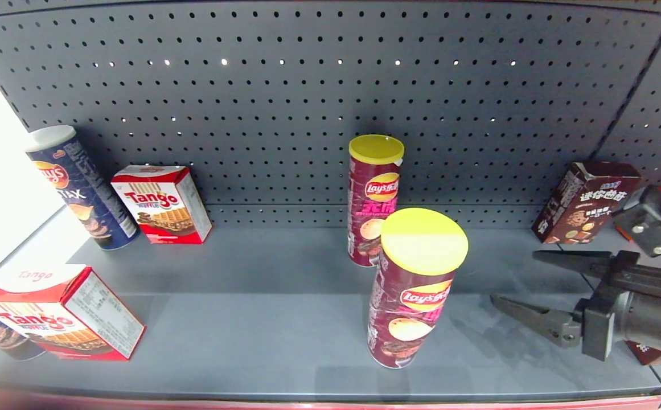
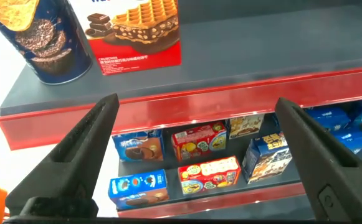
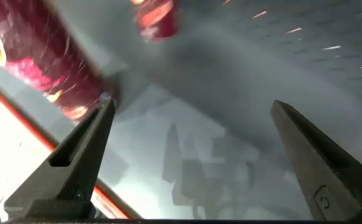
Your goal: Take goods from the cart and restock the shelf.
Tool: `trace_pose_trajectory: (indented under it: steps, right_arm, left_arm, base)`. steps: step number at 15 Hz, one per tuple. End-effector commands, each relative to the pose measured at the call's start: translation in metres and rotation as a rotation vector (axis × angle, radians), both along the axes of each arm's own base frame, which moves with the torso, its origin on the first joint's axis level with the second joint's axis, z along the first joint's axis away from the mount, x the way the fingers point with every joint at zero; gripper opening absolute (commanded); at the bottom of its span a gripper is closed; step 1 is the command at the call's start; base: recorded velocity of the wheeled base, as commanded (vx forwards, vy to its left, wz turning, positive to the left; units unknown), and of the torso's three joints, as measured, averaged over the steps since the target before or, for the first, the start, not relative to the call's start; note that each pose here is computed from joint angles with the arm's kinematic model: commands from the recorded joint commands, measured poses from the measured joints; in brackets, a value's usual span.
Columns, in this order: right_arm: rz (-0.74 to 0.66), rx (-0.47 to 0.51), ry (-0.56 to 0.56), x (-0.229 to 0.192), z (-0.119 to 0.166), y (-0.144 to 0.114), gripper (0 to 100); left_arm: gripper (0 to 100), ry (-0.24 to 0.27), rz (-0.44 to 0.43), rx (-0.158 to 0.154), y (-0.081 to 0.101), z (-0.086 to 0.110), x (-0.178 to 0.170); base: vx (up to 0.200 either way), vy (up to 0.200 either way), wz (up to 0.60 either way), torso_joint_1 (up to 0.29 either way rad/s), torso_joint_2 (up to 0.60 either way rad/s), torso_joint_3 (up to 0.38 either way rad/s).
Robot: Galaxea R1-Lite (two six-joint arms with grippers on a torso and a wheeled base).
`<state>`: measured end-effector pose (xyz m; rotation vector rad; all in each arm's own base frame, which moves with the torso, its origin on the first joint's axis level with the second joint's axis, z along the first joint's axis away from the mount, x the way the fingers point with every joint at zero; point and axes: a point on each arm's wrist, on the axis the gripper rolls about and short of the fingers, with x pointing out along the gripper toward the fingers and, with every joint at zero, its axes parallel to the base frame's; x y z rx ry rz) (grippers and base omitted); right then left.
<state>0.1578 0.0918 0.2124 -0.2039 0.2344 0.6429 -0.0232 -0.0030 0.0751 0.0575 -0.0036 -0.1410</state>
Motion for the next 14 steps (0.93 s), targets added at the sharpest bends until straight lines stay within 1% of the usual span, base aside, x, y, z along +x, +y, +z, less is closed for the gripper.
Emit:
trace_pose_trajectory:
  steps: [1,14]
  right_arm:
    - [0.041,-0.044,0.067,0.0104,-0.0155,0.0149,100]
    - [0.074,-0.061,0.092,0.0095,-0.0221,0.0223,100]
  left_arm:
    - [100,0.003,0.000,0.001,0.0000,0.0001,0.0002]
    - [100,0.003,0.000,-0.001,0.0000,0.0001,0.0002]
  base:
    - [0.000,0.000,0.00,0.000,0.00,0.000]
    - [0.000,0.000,0.00,0.000,0.00,0.000]
